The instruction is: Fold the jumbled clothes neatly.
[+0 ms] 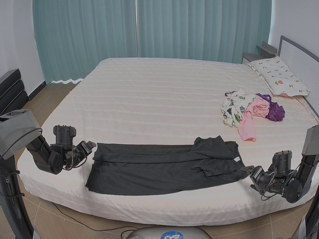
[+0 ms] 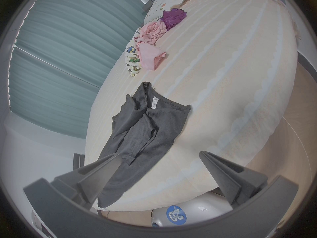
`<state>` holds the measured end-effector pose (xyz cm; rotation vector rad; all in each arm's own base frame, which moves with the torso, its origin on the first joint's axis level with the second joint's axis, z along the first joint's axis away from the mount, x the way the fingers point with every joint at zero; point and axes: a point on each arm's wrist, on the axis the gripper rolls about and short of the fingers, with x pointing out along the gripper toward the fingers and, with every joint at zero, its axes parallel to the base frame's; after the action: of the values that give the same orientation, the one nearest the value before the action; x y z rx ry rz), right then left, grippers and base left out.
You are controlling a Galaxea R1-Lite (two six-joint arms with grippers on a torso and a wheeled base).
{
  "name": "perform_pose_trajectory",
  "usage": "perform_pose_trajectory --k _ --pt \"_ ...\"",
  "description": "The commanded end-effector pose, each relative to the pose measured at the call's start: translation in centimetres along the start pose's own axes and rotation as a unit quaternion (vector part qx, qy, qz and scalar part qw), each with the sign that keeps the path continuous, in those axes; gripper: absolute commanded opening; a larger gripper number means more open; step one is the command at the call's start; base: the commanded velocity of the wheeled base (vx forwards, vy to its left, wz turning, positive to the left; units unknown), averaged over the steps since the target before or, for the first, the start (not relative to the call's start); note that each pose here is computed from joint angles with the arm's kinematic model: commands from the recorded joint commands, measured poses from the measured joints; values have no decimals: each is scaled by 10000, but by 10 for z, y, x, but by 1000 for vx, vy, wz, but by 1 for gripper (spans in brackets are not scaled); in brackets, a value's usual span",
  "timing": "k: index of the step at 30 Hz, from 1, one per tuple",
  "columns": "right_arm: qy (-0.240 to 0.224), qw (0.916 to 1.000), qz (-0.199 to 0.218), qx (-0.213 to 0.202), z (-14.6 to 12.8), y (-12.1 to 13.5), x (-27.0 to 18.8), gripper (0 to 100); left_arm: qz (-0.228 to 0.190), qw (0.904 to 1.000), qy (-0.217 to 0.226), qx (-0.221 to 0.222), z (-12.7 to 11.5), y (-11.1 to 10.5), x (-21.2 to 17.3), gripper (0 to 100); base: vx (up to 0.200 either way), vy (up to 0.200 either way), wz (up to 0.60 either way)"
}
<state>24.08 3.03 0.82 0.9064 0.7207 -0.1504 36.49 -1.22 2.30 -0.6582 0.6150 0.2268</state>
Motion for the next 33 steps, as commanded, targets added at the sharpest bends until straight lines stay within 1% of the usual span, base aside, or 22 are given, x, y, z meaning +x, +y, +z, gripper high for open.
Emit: perform_pose_trajectory --k 1,5,7,9,11,13,14,15,18,20,21,23,25,29,33 --pt "3 10000 1 -1 0 0 0 100 89 9999 70 55 -4 6 11 100 0 0 0" --pt "3 10000 1 -1 0 0 0 100 137 9997 121 175 -7 9 17 100 0 0 0" --pt "8 10000 -6 0 0 0 0 100 158 9991 154 361 -10 11 23 100 0 0 0" --pt "12 10000 -12 0 0 0 1 100 160 9987 172 445 -10 12 25 100 0 0 0" --pt "21 10000 -24 2 -1 -1 1 100 87 9980 179 593 -10 10 28 100 0 0 0" --pt "17 10000 -18 1 0 -1 1 100 60 9978 170 638 -9 9 29 100 0 0 0" --pt "27 10000 -20 2 -1 -1 1 100 -69 9969 216 755 -8 7 31 100 0 0 0" --pt "21 10000 -24 2 -1 -1 1 100 -92 9967 223 770 -8 6 31 100 0 0 0" --pt "32 10000 -26 2 -1 -1 1 100 -411 9942 406 904 -8 3 29 100 0 0 0" --pt "27 10000 -20 2 -1 -1 2 100 -510 9920 475 1048 -9 2 29 100 0 0 0" --pt "27 10000 -20 2 -1 -1 2 100 -510 9920 475 1048 -9 2 29 100 0 0 0" --pt "37 10000 -23 -3 -1 -1 1 100 -577 9865 521 1440 -11 3 30 100 0 0 0" --pt "37 10000 -23 -3 -1 -1 2 100 -599 9846 532 1553 -12 3 31 100 0 0 0" --pt "62 10000 -8 -27 -3 0 2 100 -630 9783 667 1859 -20 5 39 100 0 0 0" --pt "91 9999 -18 -40 -4 0 2 100 -659 9749 745 1994 -27 4 43 100 0 0 0"
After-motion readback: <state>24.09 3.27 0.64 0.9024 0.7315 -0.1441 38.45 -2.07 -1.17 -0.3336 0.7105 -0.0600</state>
